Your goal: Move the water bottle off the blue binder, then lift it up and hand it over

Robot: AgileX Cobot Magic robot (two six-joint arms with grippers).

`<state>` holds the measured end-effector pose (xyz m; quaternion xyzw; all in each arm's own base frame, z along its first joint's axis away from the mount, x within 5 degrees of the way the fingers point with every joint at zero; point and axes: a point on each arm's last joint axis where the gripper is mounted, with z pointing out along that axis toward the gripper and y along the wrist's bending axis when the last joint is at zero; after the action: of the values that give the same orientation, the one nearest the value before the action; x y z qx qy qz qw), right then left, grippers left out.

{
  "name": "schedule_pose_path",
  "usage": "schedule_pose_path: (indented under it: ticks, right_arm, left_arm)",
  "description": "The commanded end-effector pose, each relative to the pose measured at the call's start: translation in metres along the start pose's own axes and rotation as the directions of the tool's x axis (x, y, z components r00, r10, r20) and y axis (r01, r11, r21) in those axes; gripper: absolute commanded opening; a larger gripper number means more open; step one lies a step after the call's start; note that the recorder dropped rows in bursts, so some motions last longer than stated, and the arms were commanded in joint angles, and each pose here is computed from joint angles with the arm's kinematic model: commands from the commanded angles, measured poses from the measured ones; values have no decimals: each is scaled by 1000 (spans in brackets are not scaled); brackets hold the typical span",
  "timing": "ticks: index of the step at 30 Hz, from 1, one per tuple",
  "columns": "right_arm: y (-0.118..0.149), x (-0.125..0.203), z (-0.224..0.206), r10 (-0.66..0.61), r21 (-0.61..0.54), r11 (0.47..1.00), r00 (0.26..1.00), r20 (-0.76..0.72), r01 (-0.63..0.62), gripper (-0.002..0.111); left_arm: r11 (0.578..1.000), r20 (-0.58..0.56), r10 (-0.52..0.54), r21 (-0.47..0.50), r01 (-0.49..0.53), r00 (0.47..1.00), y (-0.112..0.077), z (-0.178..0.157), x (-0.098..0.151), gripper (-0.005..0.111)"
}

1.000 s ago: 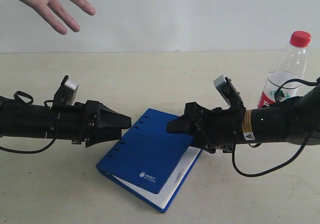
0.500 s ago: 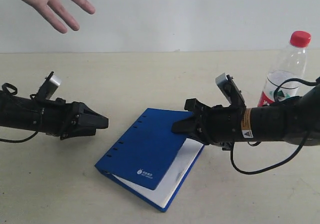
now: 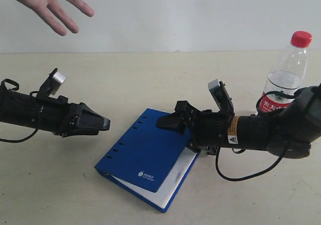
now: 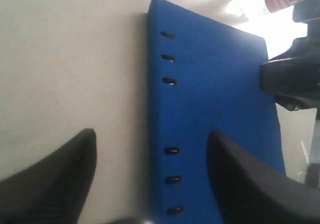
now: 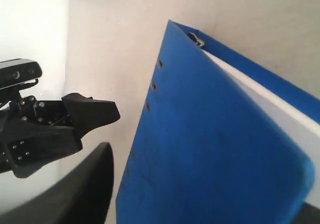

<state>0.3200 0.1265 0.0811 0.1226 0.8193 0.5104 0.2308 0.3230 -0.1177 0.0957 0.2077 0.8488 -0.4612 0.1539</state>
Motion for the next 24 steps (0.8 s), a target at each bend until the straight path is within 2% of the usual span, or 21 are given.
schedule_pose_path:
  ticks: [1,3,4,6,8,13,17,18,24]
  right_arm:
    - [4,0,8,-54,-43,998,998,-31,52,51]
    - [9,-3,12,-65,-58,996,997,-36,62,47]
    - [10,-5,13,-61,-64,996,997,-36,59,41]
    - [13,-8,15,-46,-74,996,998,-41,43,24]
    - [15,-10,16,-53,-80,996,998,-40,50,0]
    - [19,-8,15,-107,-107,989,992,-73,99,0]
    - [32,9,10,-247,-295,939,947,-208,180,0]
    - [33,12,8,-271,-312,931,933,-238,191,0]
    - [33,21,4,-354,-333,911,877,-324,244,0]
  left_arm:
    - [998,-7,16,54,-16,1000,-6,1,-1,59]
    - [998,-7,16,58,-16,1000,-7,1,-1,59]
    - [998,-7,16,60,-16,1000,-7,1,-1,59]
    - [997,-8,16,74,-16,1000,-8,1,-1,59]
    - [997,-8,16,74,-16,1000,-8,1,-1,59]
    - [998,-14,17,67,-17,1000,-8,1,0,59]
    - [999,-12,17,49,-17,1000,-6,1,0,59]
    - [999,-12,22,49,-21,1000,-6,1,0,59]
    - [998,-12,24,52,-23,1000,-6,1,0,60]
